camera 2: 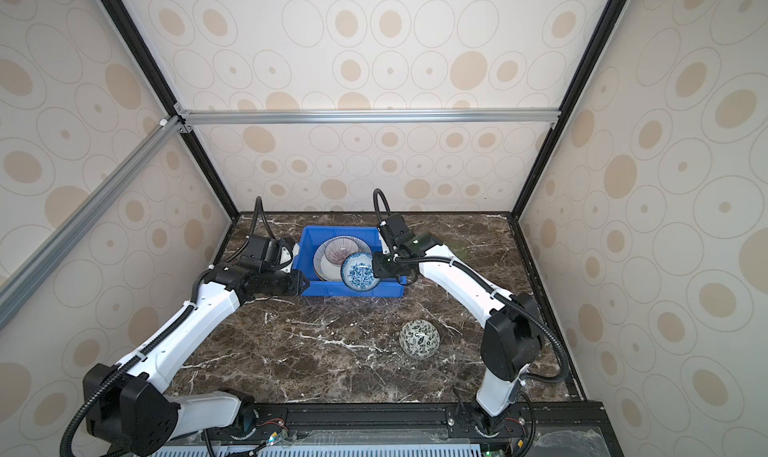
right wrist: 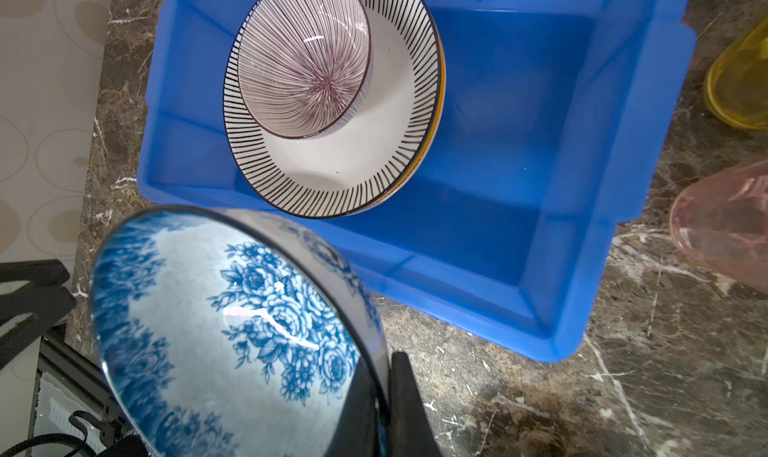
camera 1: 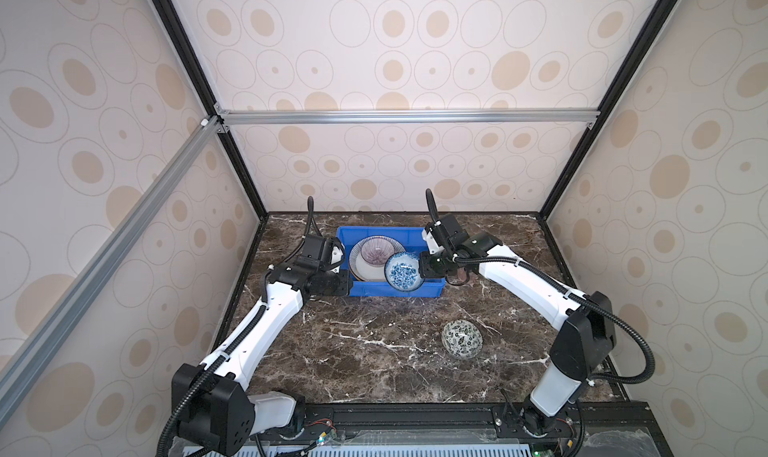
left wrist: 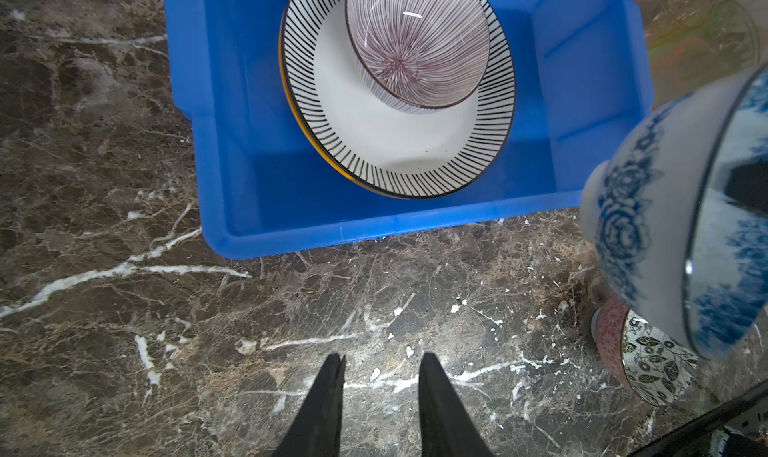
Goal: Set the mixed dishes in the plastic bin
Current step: 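Carry the blue floral bowl over the bin and lower it onto the purple-striped bowl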
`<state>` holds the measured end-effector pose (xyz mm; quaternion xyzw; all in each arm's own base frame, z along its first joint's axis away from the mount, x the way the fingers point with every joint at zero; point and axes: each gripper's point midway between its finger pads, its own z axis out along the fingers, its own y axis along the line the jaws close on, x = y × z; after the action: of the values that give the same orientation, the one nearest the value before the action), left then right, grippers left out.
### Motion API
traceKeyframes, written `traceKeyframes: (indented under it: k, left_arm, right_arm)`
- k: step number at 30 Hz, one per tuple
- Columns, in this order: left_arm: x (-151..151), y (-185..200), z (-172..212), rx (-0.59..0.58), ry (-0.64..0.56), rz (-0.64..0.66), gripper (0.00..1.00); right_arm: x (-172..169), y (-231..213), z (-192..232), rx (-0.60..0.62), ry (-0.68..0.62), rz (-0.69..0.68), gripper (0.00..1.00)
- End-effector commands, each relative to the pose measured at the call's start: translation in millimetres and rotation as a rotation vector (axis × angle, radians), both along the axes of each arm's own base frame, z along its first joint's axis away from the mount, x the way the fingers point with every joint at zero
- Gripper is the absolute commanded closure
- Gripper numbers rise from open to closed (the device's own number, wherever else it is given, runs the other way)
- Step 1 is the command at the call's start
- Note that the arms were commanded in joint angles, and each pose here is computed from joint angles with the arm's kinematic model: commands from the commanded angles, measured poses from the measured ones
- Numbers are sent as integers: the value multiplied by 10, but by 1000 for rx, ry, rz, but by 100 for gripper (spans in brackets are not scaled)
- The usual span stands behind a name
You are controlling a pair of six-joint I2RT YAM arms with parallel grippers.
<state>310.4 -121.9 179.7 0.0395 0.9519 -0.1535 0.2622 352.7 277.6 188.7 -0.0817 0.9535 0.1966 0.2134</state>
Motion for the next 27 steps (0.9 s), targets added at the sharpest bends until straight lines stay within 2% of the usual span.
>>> traceKeyframes:
  k: [1, 27]
  left_arm:
    - [-25, 55, 100, 2, -37, -5, 68]
    - [127, 84, 16, -25, -28, -22, 68]
  right_arm:
    - [80, 127, 136, 24, -39, 18, 100]
    - [567, 473, 141, 24, -79, 34, 100]
